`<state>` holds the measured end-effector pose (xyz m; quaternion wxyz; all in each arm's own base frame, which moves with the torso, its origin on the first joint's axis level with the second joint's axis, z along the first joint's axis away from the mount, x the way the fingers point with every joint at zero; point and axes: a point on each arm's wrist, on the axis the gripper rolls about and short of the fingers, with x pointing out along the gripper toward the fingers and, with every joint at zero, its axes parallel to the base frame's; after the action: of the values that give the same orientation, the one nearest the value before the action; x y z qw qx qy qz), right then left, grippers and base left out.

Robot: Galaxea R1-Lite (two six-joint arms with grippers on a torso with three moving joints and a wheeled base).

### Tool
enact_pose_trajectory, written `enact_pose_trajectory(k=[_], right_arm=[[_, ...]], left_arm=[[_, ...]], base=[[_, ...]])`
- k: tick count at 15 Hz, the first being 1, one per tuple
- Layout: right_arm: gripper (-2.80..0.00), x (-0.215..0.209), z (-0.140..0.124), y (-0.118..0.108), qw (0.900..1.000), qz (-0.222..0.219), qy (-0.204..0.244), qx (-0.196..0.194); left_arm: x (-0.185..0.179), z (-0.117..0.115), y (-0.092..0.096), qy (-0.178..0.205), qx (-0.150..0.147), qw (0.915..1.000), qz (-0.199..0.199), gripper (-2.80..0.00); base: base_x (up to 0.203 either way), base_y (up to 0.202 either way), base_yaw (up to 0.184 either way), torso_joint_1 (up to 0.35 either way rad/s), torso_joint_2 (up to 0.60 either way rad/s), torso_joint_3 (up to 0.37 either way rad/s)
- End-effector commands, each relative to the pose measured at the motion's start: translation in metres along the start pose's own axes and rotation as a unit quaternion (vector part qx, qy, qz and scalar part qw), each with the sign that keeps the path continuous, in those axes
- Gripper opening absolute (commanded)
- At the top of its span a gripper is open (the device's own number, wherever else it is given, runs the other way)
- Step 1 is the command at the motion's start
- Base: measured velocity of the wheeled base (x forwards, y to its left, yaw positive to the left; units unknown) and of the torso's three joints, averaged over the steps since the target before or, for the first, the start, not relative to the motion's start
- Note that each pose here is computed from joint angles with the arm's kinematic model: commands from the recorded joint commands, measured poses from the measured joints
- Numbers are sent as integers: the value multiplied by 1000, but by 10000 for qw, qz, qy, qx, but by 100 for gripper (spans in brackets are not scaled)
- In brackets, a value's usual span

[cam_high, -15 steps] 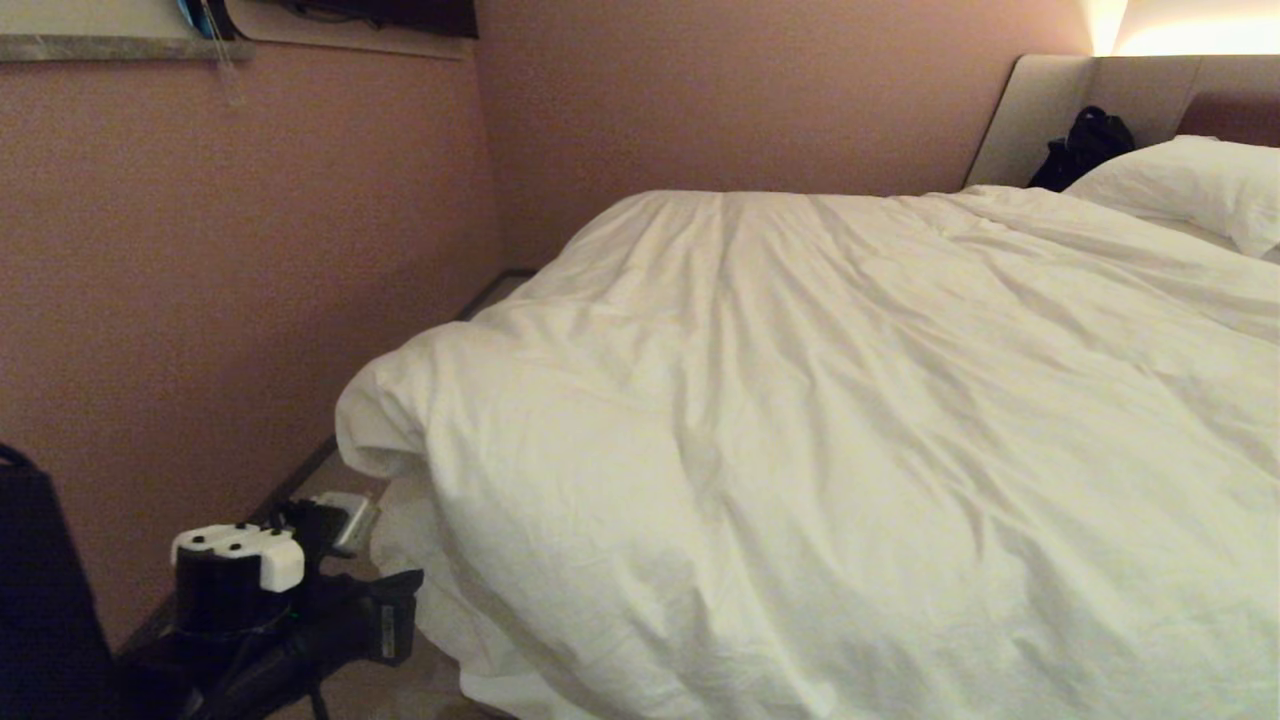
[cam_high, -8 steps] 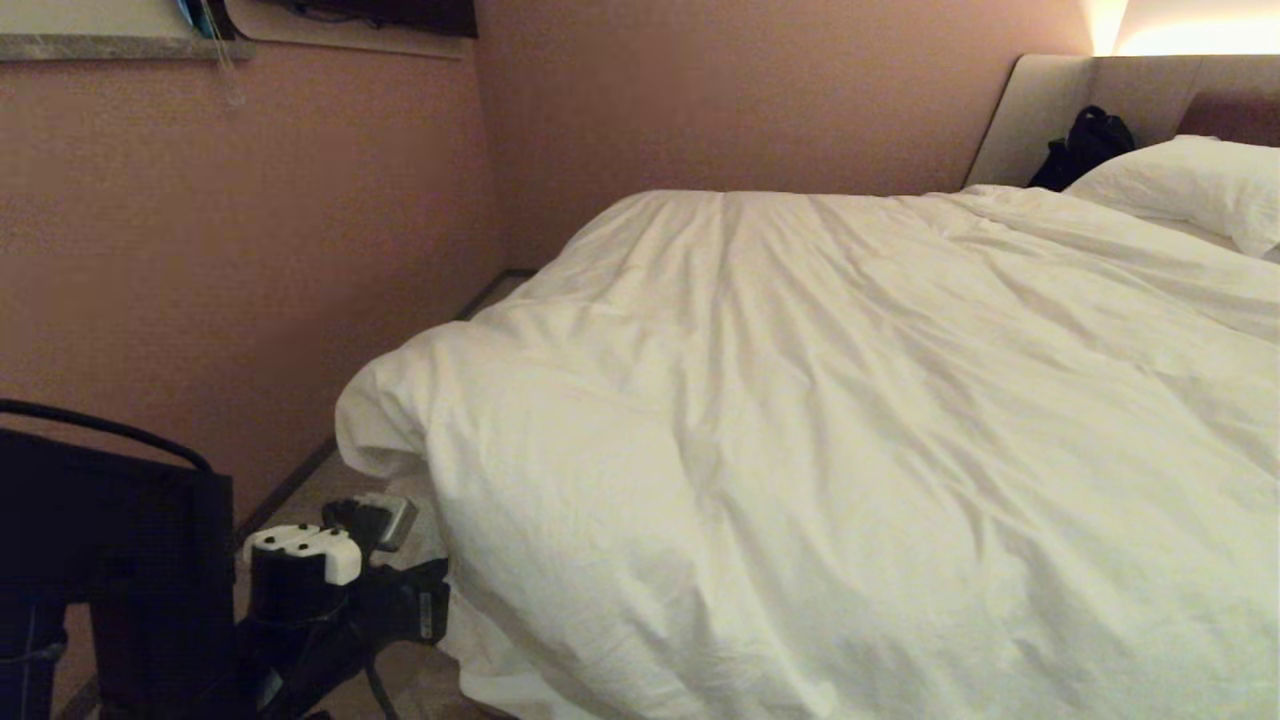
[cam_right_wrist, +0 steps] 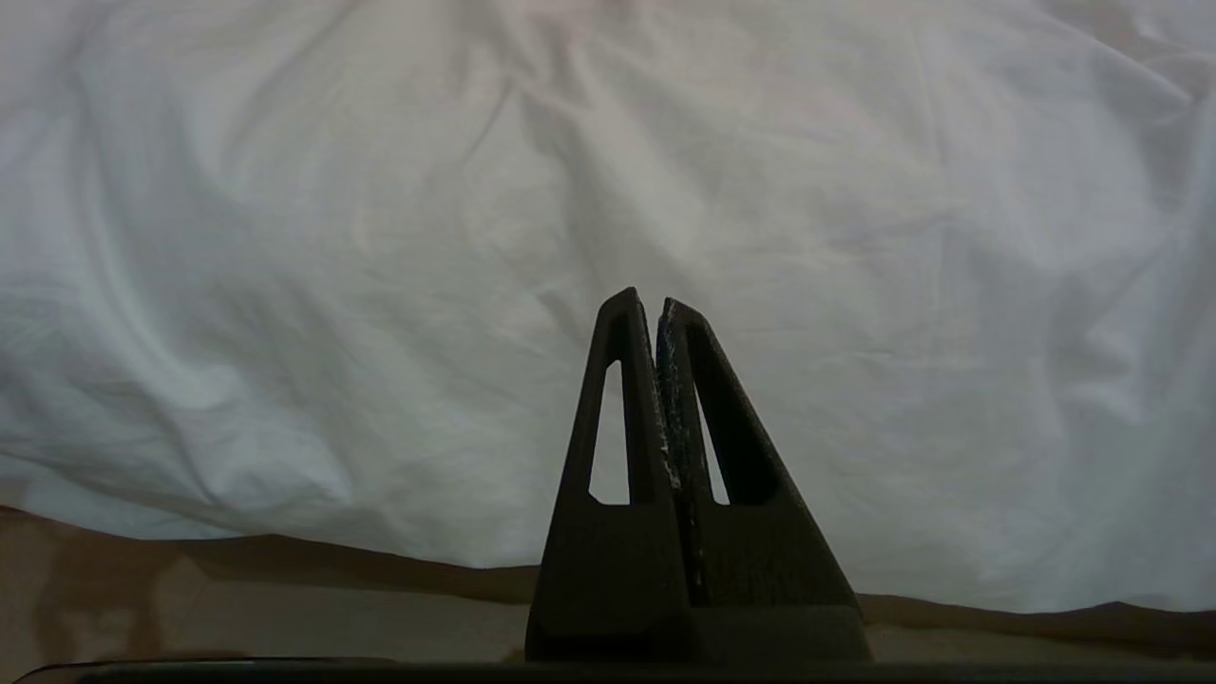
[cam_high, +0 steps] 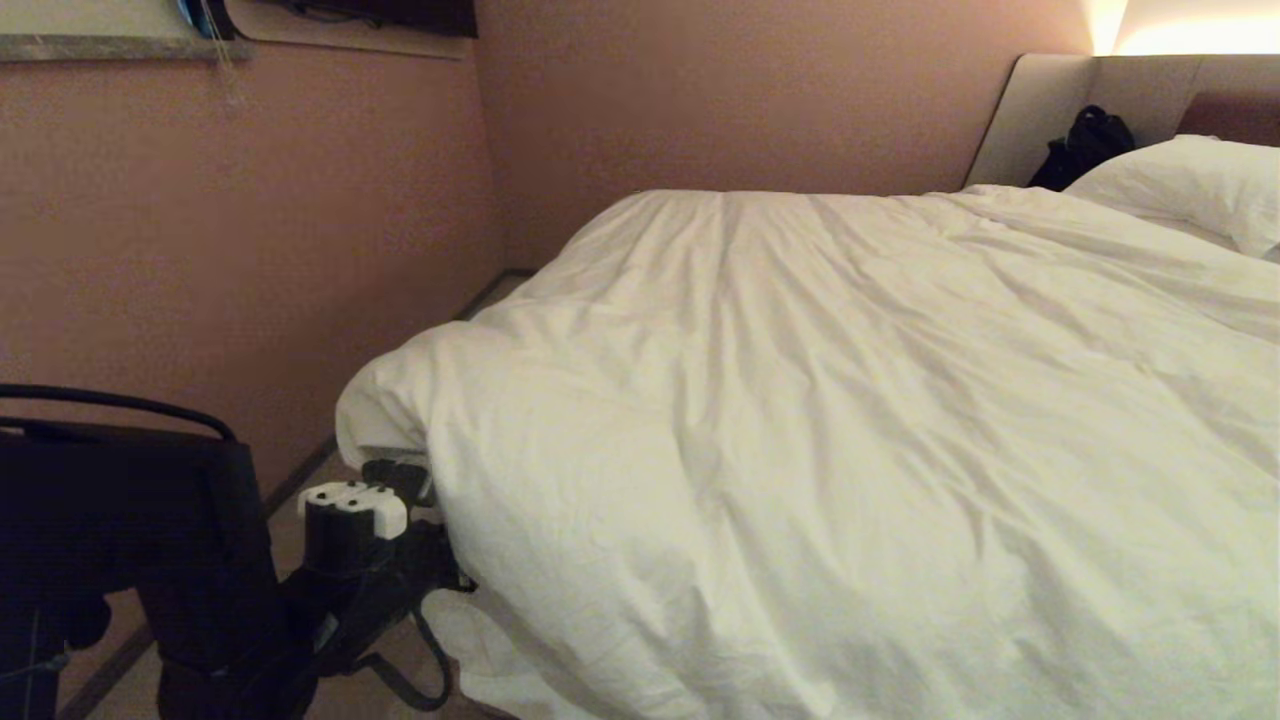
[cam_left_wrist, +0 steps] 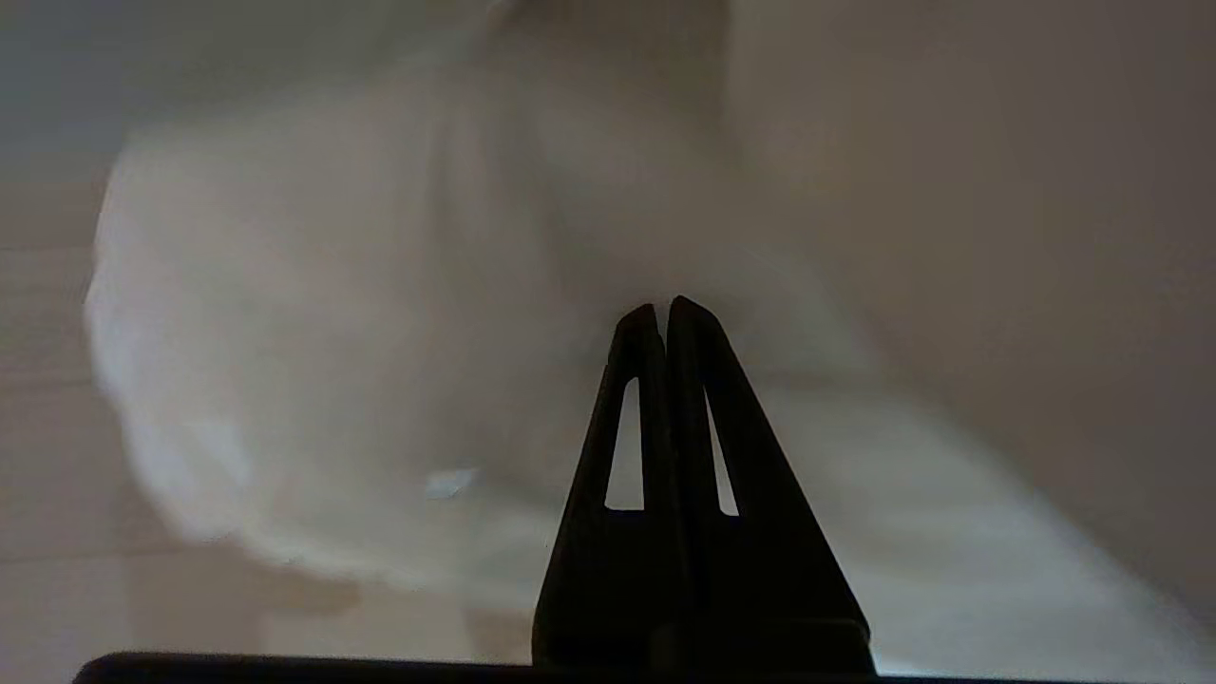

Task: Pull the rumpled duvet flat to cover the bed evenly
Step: Flatten the corners of the folded blanket

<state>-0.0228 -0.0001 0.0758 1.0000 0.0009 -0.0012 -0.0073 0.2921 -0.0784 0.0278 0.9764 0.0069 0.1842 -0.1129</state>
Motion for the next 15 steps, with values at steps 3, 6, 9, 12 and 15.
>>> enact_pose_trajectory(k=[3,6,9,12,15], right_arm=[[-280,0,0,0,10000,-3,-4,-1],[-280,0,0,0,10000,-3,-4,-1],[-280,0,0,0,10000,4,-4,-1],[-280,0,0,0,10000,-3,-4,-1],[-280,0,0,0,10000,3,-4,-1]], left_arm=[[6,14,-3,-236,-155,9996,-42,-280],[4,17,-5,-281,-160,9994,-88,-280],[3,17,-10,-216,-138,9996,-142,-280],[4,18,-11,-246,-134,9995,-159,-280],[5,20,-12,-338,-122,9992,-185,0]], base=[[0,0,0,0,0,0],[0,0,0,0,0,0],[0,0,0,0,0,0],[0,0,0,0,0,0],[0,0,0,0,0,0]])
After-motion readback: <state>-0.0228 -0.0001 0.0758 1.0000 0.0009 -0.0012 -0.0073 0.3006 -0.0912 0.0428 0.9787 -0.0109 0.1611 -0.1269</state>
